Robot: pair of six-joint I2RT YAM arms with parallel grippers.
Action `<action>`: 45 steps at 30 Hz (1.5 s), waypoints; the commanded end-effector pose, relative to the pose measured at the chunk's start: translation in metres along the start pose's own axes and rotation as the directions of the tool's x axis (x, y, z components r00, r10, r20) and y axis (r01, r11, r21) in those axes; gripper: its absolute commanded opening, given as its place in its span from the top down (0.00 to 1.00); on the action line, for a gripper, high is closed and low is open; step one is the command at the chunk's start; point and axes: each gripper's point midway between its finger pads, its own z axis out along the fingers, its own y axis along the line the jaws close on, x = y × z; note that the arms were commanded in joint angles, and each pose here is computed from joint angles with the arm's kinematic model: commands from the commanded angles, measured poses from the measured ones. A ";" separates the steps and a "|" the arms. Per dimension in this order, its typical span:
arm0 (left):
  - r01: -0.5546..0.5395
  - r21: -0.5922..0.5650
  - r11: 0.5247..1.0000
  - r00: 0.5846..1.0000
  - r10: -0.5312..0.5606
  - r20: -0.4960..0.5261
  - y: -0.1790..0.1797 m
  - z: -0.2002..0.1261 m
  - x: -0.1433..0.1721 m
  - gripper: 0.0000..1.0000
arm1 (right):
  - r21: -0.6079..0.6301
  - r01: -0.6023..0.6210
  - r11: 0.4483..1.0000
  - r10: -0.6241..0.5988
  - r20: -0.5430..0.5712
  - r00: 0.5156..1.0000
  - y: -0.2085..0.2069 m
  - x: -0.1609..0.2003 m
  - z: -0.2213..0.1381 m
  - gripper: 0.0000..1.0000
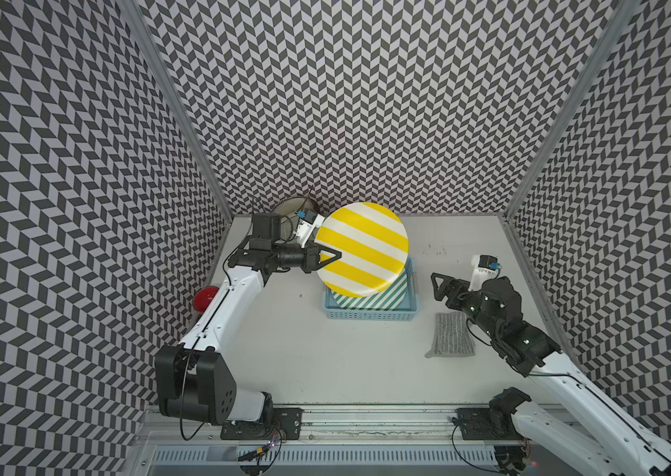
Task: Wipe the wet plate dry
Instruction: Place the towel at the center of the board, then place the plate at the center of the board.
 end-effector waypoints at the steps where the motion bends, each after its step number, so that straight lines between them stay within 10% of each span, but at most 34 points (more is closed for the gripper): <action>1: -0.077 0.160 0.984 0.997 0.081 -0.015 -0.038 -0.002 -0.002 1.00 | -0.368 0.104 0.924 -0.107 0.012 0.994 0.072 -0.013 -0.007 0.11; 11: -0.097 0.233 0.968 0.993 0.111 -0.047 -0.065 0.003 0.006 1.00 | -0.580 0.106 0.807 -0.131 -0.002 0.991 0.105 -0.007 -0.021 0.31; 22: -0.127 0.231 0.965 0.987 0.145 -0.063 -0.072 0.009 0.002 1.00 | -0.596 0.056 0.801 -0.078 -0.011 0.997 0.106 -0.018 -0.009 0.99; 27: -0.180 0.033 0.983 0.981 0.181 -0.061 -0.040 0.011 -0.014 0.64 | -0.577 -0.007 0.817 0.002 -0.009 1.000 0.087 -0.033 0.001 1.00; 31: -0.188 -0.200 0.962 0.982 0.182 -0.044 0.002 0.001 -0.031 0.02 | -0.529 -0.096 0.843 0.131 0.029 0.991 0.057 -0.062 0.009 1.00; 38: -0.121 -0.563 0.818 0.986 0.164 0.027 0.069 -0.049 -0.046 0.00 | -0.249 -0.316 0.915 0.361 0.163 0.918 -0.038 -0.109 0.033 1.00; 45: -0.190 -0.637 0.747 0.981 0.174 -0.088 0.108 -0.060 0.005 0.00 | -0.145 -0.531 0.835 0.550 0.197 0.812 -0.128 -0.111 0.063 1.00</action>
